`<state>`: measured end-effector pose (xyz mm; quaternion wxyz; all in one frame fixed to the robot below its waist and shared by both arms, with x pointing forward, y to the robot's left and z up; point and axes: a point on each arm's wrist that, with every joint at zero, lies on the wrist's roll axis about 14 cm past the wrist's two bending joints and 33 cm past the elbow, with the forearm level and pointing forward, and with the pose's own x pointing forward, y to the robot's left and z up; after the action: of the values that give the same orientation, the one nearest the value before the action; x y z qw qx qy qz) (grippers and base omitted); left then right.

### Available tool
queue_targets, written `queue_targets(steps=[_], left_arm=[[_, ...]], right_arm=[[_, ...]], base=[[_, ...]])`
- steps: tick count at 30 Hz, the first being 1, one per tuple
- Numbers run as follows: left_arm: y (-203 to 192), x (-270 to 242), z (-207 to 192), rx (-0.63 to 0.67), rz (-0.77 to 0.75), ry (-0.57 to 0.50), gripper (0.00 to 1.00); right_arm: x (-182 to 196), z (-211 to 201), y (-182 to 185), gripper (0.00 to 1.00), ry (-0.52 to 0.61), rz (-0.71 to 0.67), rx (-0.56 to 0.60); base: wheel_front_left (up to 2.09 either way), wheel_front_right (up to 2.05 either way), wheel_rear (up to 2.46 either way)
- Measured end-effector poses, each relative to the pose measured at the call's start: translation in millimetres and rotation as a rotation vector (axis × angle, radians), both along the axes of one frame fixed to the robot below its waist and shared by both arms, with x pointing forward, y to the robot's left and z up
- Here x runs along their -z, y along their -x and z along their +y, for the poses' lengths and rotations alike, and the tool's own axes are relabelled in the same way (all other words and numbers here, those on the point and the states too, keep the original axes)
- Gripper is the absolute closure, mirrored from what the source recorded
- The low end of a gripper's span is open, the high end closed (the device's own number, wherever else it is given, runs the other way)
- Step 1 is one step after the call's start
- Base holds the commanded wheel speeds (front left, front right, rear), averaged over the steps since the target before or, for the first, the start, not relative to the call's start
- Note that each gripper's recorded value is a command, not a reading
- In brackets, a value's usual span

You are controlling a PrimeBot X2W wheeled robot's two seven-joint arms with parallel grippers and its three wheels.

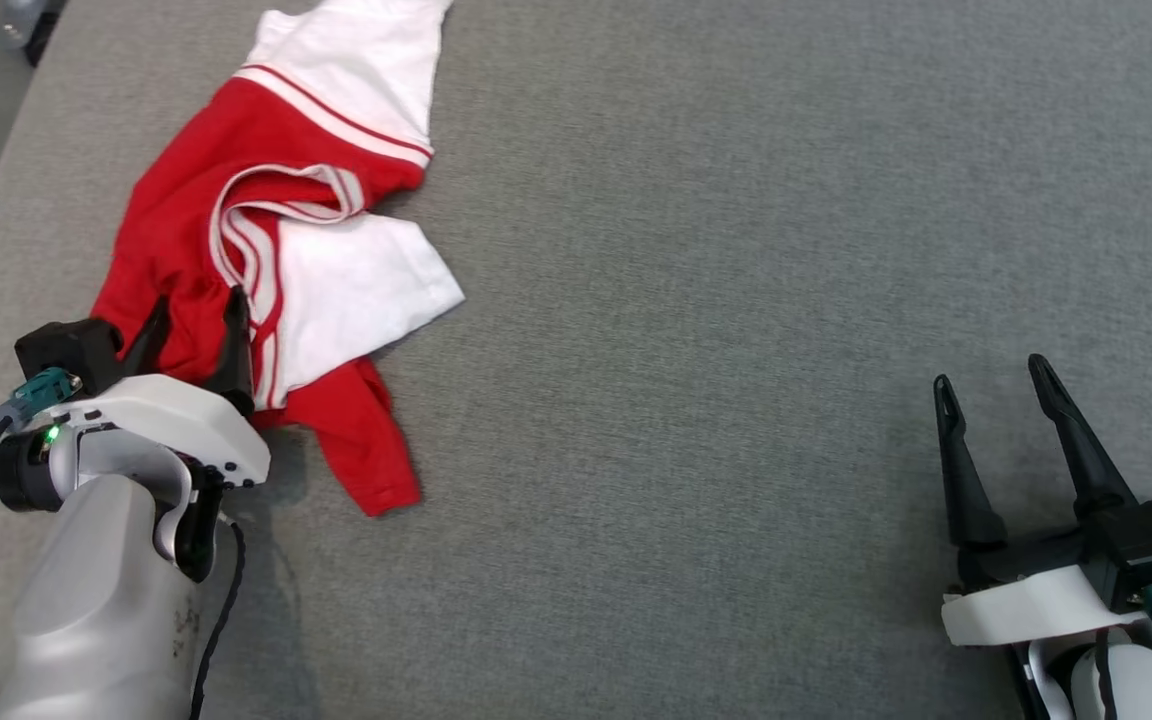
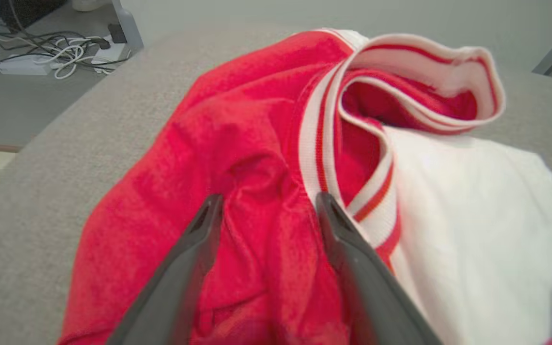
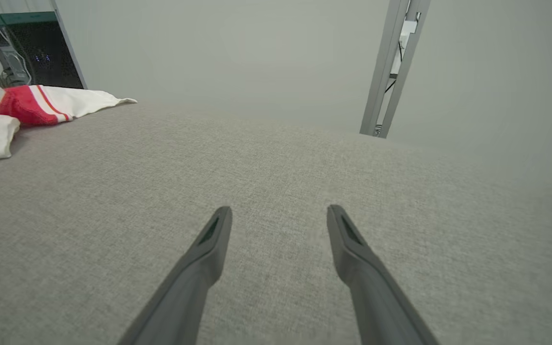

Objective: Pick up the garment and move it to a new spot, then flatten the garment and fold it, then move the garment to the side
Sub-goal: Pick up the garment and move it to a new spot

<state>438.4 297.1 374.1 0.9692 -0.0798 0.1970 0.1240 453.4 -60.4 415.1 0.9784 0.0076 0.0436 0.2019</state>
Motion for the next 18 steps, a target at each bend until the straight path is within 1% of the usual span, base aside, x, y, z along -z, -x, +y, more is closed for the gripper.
queue_targets(steps=[1, 2, 3, 5, 9, 14, 18], left_arm=[[0.1, 12.9, -3.7, 0.009, 0.041, 0.009, 0.0], [-0.9, 22.0, -7.2, 0.011, 0.066, 0.022, 0.57], [-3.9, 26.3, -9.5, 0.013, 0.07, 0.03, 1.0], [-11.3, 29.2, -16.1, 0.038, 0.067, 0.028, 1.0], [-25.6, 8.1, -35.8, 0.075, -0.026, 0.055, 1.0], [-51.2, -66.9, -95.4, 0.229, -0.271, 0.116, 1.0], [-44.8, -132.9, -156.4, 0.39, -0.466, 0.2, 1.0]], right_arm=[[2.9, -5.6, 0.2, 0.0, 0.004, 0.008, 0.014], [4.5, -11.0, 0.5, 0.0, 0.005, 0.013, 0.029], [5.5, -16.6, 1.1, 0.0, 0.011, 0.017, 0.043], [5.2, -25.9, 2.5, 0.0, 0.019, 0.018, 0.066], [-6.1, -33.3, 5.5, 0.0, 0.012, -0.001, 0.089], [-25.9, -31.6, 18.4, 0.0, -0.029, -0.024, 0.089], [-43.7, -32.8, 32.7, 0.0, -0.062, -0.047, 0.096]], base=[[0.0, 0.0, 0.0], [0.0, 0.0, 0.0], [0.0, 0.0, 0.0], [0.0, 0.0, 0.0], [0.0, 0.0, 0.0], [0.0, 0.0, 0.0], [0.0, 0.0, 0.0]])
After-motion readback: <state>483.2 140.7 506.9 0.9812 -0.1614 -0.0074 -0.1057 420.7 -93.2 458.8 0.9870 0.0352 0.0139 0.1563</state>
